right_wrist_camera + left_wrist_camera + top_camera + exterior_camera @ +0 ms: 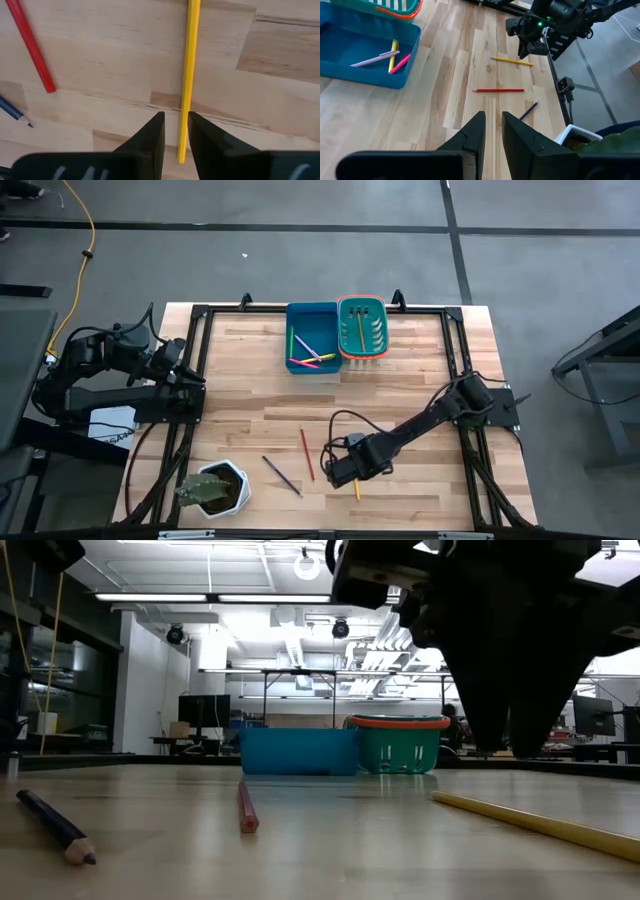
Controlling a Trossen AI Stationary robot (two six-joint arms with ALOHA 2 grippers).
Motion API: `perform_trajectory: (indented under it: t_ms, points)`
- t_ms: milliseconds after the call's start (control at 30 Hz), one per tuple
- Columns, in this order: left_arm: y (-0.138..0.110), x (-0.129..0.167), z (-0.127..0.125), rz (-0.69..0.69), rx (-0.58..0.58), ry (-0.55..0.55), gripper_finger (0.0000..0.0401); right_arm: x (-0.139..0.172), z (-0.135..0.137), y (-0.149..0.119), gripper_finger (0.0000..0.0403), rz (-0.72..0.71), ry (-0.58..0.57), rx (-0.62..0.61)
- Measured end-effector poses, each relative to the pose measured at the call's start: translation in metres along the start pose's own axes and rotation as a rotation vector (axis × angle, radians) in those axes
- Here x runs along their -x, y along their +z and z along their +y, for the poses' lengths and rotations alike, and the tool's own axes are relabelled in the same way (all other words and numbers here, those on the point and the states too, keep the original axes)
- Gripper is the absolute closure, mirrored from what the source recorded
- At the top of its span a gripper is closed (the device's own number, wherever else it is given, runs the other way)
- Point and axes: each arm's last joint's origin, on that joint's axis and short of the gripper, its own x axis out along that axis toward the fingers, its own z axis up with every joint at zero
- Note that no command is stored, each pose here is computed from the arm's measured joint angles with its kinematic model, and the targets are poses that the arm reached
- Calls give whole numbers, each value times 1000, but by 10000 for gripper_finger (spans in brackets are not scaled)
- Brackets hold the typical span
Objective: Sort pens & pencils
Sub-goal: Put the yellow pencil into the green bin
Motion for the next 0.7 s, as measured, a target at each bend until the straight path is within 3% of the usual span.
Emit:
perform_trajectory:
  t_ms: [700]
  points:
    - [0, 0, 0, 0, -1, -2, 350, -11, -1, -4, 329, 0, -22, 6]
